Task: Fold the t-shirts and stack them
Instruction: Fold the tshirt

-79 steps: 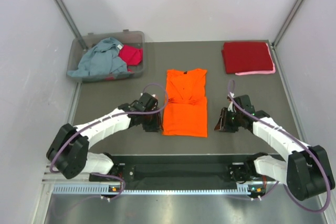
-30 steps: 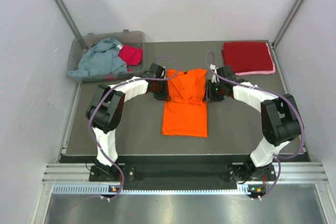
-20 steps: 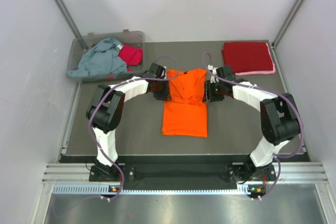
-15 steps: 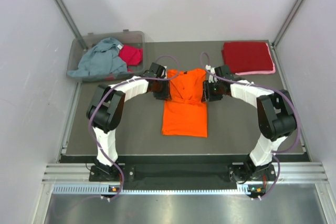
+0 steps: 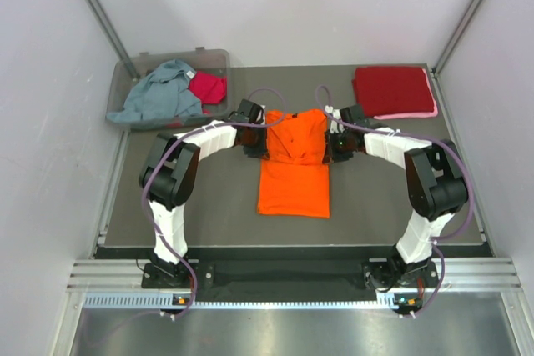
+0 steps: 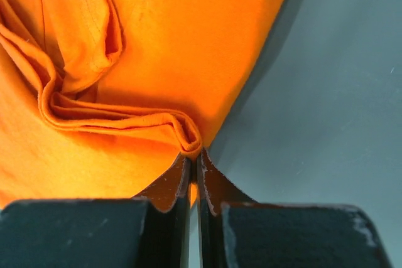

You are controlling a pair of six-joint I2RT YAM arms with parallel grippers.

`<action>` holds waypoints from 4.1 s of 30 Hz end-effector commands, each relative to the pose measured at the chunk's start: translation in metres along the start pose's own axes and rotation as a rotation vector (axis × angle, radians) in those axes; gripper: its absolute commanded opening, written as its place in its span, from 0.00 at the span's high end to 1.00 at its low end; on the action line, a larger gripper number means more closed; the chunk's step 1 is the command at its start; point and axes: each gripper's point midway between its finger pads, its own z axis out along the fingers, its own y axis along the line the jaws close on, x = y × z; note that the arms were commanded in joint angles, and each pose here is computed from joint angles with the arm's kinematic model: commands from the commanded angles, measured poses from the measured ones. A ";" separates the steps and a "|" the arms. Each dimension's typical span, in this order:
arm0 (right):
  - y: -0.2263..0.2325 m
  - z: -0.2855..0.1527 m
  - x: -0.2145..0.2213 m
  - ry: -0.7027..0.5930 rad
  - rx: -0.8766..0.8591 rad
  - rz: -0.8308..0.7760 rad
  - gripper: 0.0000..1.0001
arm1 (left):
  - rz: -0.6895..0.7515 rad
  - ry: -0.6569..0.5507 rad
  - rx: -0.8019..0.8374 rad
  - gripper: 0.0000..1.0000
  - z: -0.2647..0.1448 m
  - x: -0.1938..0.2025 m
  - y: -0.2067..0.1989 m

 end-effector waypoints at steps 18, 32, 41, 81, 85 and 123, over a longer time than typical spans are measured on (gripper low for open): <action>-0.013 0.007 -0.017 -0.077 0.051 0.038 1.00 | -0.093 -0.120 -0.159 1.00 -0.010 -0.013 0.033; -0.017 -0.010 -0.036 -0.110 0.119 0.057 0.93 | -0.118 -0.160 -0.163 1.00 -0.025 -0.031 0.025; -0.012 -0.048 -0.037 -0.119 0.170 0.143 0.61 | -0.095 -0.172 -0.109 0.61 -0.067 -0.032 0.007; 0.044 -0.047 0.151 -0.090 0.052 0.816 0.51 | -0.322 0.078 0.182 0.67 -0.066 0.177 -0.003; 0.043 -0.049 0.153 -0.086 0.072 0.812 0.52 | -0.323 0.080 0.140 0.80 -0.063 0.178 0.003; 0.028 -0.053 0.185 -0.101 0.218 0.850 0.95 | -0.305 0.061 0.075 1.00 -0.067 0.184 0.008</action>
